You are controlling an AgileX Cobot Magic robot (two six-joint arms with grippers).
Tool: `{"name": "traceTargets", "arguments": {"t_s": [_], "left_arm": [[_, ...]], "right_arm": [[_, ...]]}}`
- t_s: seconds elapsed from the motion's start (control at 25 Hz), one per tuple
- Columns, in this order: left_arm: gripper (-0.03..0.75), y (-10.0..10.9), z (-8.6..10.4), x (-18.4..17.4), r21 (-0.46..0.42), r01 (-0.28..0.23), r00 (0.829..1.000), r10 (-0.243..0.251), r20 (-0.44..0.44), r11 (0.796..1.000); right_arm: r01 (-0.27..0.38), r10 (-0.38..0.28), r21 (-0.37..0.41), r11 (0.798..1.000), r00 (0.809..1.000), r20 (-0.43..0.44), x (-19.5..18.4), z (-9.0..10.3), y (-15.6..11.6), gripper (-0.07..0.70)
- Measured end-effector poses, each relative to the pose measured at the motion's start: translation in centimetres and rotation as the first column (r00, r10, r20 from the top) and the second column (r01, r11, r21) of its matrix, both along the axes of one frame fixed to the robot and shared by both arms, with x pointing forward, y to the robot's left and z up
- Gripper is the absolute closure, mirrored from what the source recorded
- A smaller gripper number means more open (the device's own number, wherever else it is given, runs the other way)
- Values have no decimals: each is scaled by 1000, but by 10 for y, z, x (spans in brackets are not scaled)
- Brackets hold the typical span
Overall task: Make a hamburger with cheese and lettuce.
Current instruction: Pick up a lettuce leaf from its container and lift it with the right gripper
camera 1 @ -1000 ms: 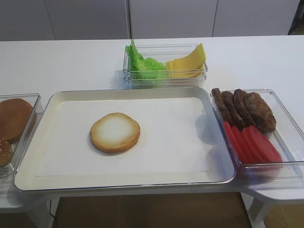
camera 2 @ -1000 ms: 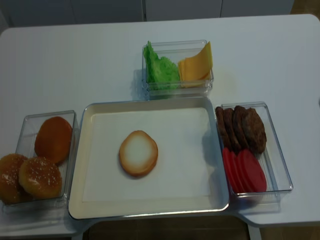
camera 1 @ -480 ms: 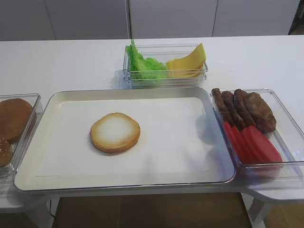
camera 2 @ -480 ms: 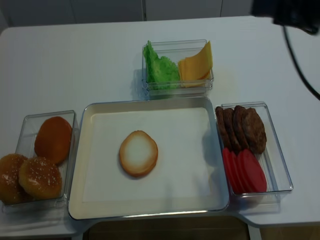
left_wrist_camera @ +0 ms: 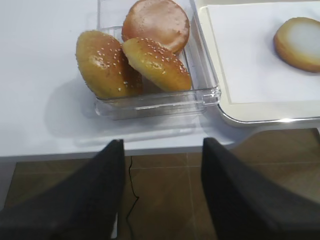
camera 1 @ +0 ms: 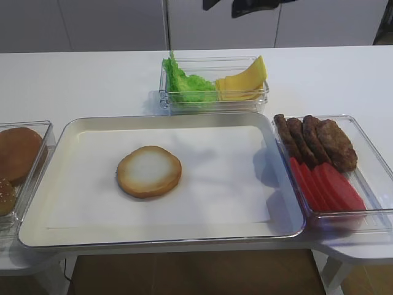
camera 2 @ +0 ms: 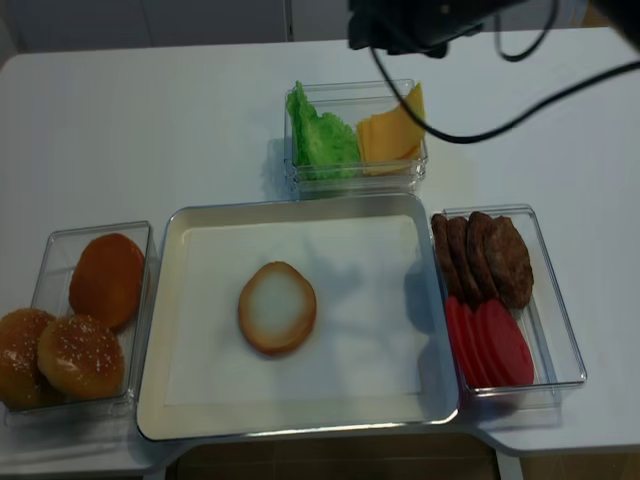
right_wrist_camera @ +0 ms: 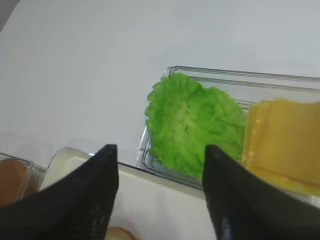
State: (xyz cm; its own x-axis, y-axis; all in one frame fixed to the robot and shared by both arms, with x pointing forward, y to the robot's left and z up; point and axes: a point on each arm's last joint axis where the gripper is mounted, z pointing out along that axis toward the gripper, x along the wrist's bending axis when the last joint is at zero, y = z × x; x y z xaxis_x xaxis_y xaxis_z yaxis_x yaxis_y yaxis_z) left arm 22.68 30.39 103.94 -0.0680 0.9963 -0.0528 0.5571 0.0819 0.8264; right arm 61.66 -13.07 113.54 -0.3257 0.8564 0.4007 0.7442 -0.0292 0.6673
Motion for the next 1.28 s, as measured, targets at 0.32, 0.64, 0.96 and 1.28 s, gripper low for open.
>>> {"name": "traceTargets", "arguments": {"t_s": [0.32, 0.64, 0.96, 1.28], "left_arm": [[347, 0, 0, 0, 0, 0, 1000, 0, 0, 1000], [347, 0, 0, 0, 0, 0, 1000, 0, 0, 1000], [347, 0, 0, 0, 0, 0, 1000, 0, 0, 1000], [347, 0, 0, 0, 0, 0, 1000, 0, 0, 1000]], "right_arm": [[-6, 9, 55, 998, 999, -53, 59, -46, 33, 223], [-17, 33, 132, 991, 992, -119, 81, -84, 49, 223], [-11, 28, 130, 991, 991, -131, 87, -98, 51, 292], [-22, 38, 127, 992, 991, -127, 87, -101, 52, 442]]}}
